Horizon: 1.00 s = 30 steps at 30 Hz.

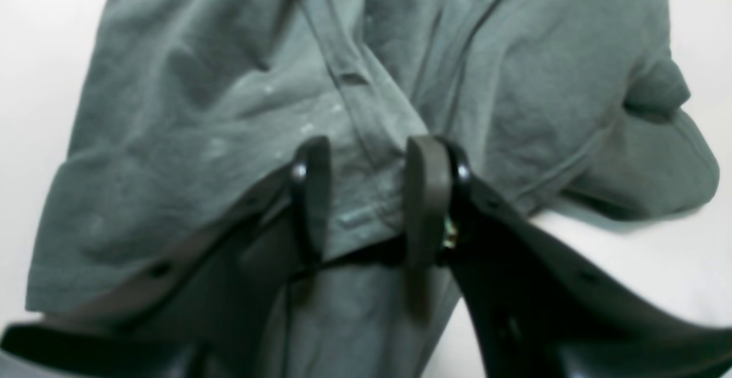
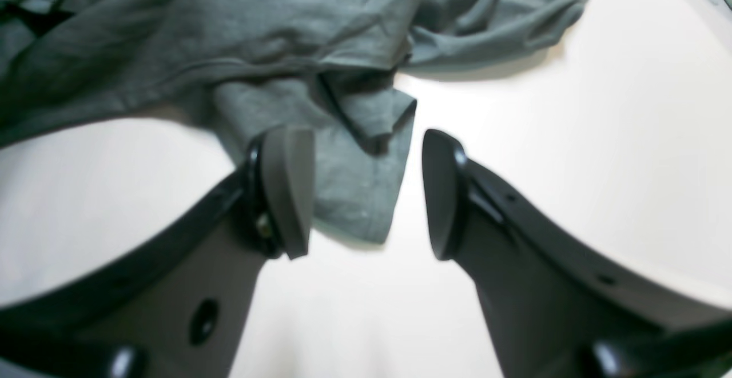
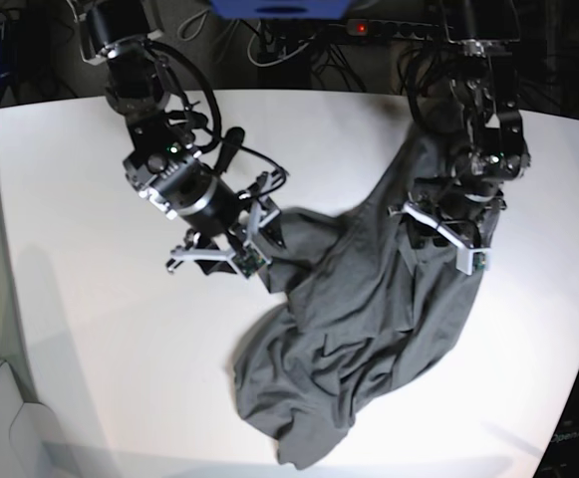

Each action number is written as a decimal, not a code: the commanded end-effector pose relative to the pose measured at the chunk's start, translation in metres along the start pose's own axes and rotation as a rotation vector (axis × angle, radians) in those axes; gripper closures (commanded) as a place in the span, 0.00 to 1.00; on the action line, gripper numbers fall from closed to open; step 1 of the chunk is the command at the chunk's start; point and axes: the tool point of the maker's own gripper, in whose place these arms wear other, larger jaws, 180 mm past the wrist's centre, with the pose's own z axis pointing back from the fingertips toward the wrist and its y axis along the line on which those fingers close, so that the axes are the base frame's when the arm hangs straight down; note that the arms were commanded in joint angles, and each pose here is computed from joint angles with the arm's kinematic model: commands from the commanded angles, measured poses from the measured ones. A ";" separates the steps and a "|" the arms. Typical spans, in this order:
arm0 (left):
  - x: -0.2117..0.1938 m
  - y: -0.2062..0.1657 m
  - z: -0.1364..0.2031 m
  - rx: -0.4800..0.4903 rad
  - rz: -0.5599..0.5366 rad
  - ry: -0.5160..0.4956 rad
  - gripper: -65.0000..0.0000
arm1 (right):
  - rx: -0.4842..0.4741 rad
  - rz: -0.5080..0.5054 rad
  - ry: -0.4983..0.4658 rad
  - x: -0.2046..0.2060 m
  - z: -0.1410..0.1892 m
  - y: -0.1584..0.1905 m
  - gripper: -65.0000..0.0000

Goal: Layout the t-shirt on the table in an organized manner, then fold the t-shirt properly
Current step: 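Grasp the t-shirt fabric with the left gripper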

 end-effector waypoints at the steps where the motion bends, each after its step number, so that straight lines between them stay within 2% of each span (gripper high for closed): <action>1: 0.018 -0.004 0.000 -0.015 -0.006 -0.056 0.66 | -0.008 0.005 -0.056 0.016 0.002 -0.004 0.52; 9: 0.033 -0.015 -0.005 -0.034 0.008 -0.085 0.66 | -0.007 0.005 -0.052 0.015 0.002 -0.004 0.52; 20: 0.028 -0.009 -0.011 -0.024 0.023 -0.067 0.66 | -0.014 0.018 -0.040 0.010 0.003 -0.008 0.52; 30: 0.005 -0.003 -0.021 -0.016 0.050 -0.003 0.66 | -0.015 0.020 -0.039 0.009 0.003 -0.009 0.52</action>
